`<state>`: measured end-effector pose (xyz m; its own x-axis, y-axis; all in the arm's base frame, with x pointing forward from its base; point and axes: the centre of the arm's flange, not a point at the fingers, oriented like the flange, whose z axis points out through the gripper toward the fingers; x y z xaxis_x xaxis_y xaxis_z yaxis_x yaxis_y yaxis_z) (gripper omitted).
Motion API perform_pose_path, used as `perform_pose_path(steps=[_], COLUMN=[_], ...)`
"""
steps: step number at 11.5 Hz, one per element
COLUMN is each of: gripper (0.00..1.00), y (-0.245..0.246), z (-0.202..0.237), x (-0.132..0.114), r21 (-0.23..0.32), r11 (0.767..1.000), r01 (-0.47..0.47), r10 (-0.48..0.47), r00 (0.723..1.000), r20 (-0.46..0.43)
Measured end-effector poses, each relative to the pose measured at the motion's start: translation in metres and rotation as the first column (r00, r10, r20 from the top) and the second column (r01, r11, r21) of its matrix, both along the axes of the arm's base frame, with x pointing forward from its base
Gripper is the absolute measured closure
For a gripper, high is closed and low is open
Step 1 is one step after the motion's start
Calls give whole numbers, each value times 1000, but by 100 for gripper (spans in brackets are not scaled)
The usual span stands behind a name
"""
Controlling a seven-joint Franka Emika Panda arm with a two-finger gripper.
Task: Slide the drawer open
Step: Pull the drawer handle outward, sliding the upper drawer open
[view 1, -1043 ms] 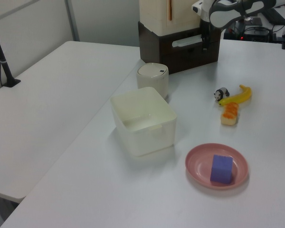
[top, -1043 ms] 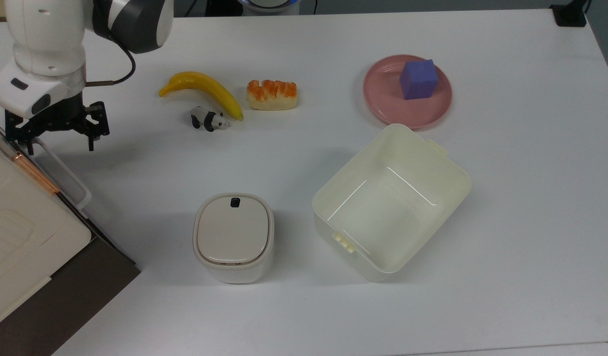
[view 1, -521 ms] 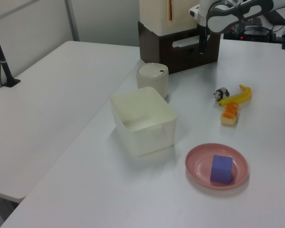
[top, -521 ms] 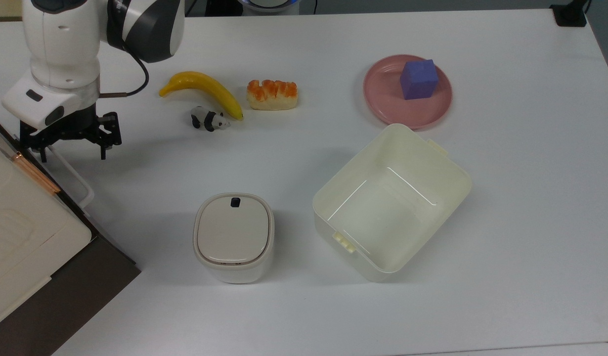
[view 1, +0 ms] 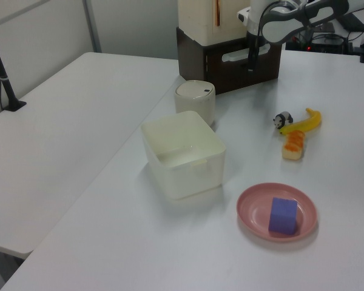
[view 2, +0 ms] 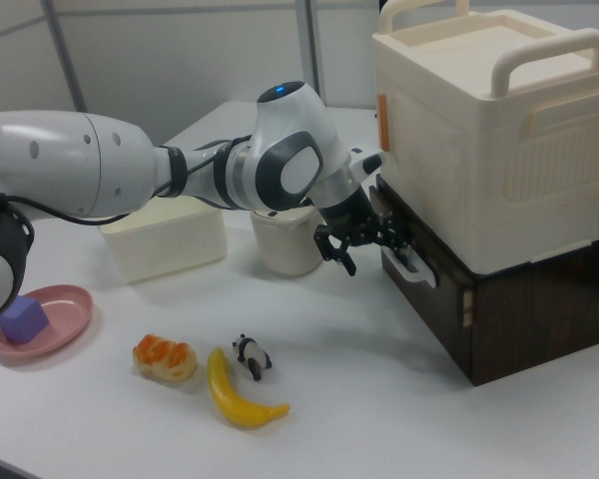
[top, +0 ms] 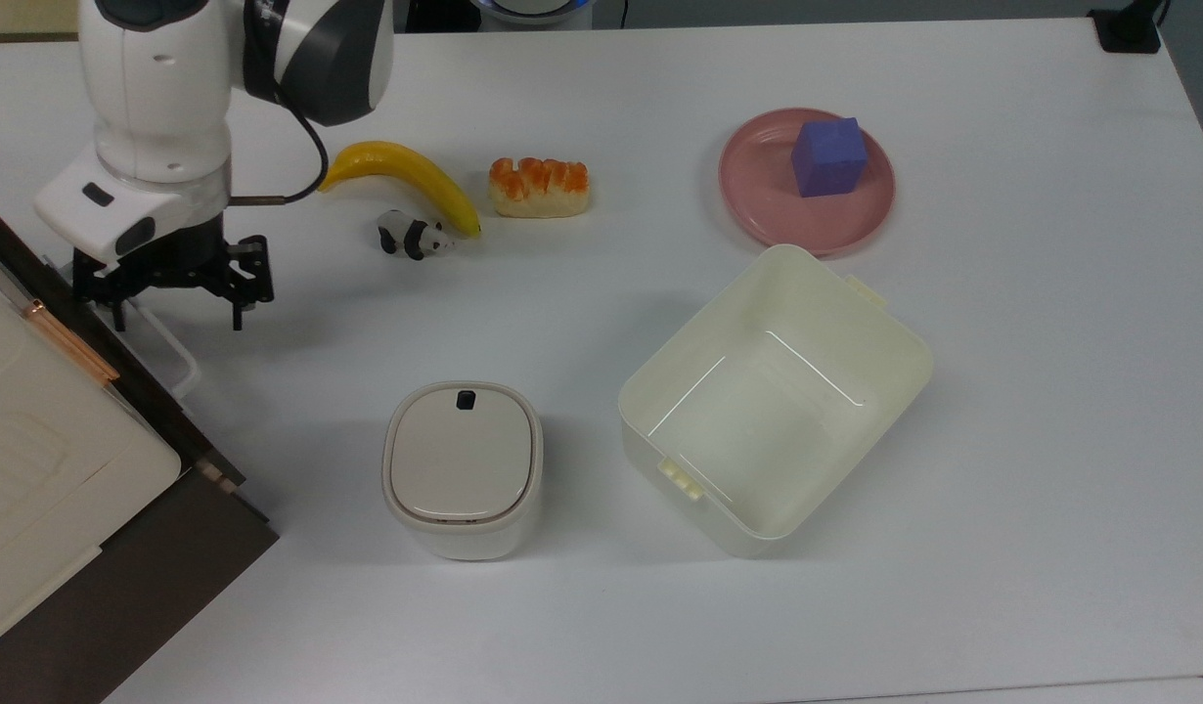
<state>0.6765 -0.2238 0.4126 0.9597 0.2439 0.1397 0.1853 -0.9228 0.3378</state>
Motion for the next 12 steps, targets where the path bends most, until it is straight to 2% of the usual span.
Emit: perform_pose_path(steps=[5, 12], gripper=[0, 0], y=[29, 56], z=[3, 3], x=[6, 6], r21=[33, 20], r11=[999, 1000], r01=[9, -15], r10=[-9, 17], r00=[1000, 998], r20=[0, -58])
